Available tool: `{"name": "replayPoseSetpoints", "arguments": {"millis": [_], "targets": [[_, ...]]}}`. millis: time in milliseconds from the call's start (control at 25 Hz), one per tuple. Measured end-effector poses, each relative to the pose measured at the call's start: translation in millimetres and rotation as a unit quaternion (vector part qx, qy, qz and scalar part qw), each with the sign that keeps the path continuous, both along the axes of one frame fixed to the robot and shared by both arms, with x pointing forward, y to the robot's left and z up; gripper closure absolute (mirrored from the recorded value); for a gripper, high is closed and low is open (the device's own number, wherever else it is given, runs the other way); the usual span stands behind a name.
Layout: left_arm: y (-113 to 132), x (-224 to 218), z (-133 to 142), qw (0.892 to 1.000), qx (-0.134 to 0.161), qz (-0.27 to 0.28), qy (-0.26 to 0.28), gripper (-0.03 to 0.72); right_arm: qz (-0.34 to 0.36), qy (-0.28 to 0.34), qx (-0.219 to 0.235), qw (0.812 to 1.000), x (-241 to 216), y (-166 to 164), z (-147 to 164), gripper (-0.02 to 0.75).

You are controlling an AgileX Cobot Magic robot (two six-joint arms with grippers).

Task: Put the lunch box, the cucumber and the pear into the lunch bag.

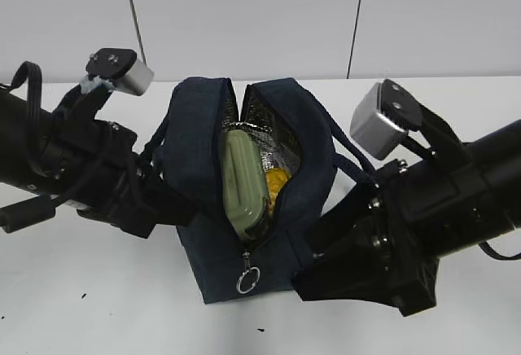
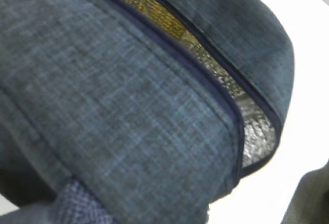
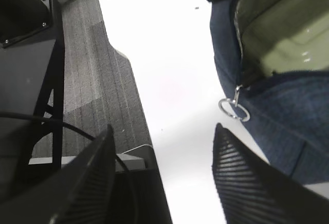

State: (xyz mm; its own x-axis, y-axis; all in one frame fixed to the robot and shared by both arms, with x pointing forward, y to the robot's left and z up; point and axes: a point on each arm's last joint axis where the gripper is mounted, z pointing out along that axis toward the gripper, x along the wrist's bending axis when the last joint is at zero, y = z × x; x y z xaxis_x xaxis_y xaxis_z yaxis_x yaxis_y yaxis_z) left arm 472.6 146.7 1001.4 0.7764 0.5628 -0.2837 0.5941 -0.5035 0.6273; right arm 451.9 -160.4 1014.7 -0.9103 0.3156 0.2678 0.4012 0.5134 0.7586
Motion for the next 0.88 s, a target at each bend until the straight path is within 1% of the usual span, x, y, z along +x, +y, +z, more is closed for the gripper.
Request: {"name": "replayPoseSetpoints", "arguments": {"millis": [80, 160, 360, 480, 880], "targets": [[0.6, 2.0, 0.1, 1.000, 0.002, 0.007, -0.008, 0.701, 0.006, -0.024, 0.013, 1.000, 2.0, 1.6, 2.0, 0.272], [1.1, 3.7, 0.2, 1.000, 0.004, 0.014, -0.015, 0.701, 0.007, -0.027, 0.021, 0.999, 5.5, 3.5, -1.3, 0.272], [2.0, 6.3, 0.4, 0.999, 0.007, 0.024, -0.026, 0.702, 0.009, 0.001, 0.020, 1.000, 16.2, 7.8, -24.2, 0.272], [2.0, 6.3, 0.4, 0.999, 0.007, 0.024, -0.026, 0.701, 0.008, 0.012, 0.027, 1.000, 22.6, 10.9, -36.8, 0.281], [1.6, 6.6, 0.8, 0.999, 0.003, 0.028, -0.025, 0.701, 0.014, 0.027, 0.041, 0.999, 38.2, 18.0, -78.2, 0.290]]}}
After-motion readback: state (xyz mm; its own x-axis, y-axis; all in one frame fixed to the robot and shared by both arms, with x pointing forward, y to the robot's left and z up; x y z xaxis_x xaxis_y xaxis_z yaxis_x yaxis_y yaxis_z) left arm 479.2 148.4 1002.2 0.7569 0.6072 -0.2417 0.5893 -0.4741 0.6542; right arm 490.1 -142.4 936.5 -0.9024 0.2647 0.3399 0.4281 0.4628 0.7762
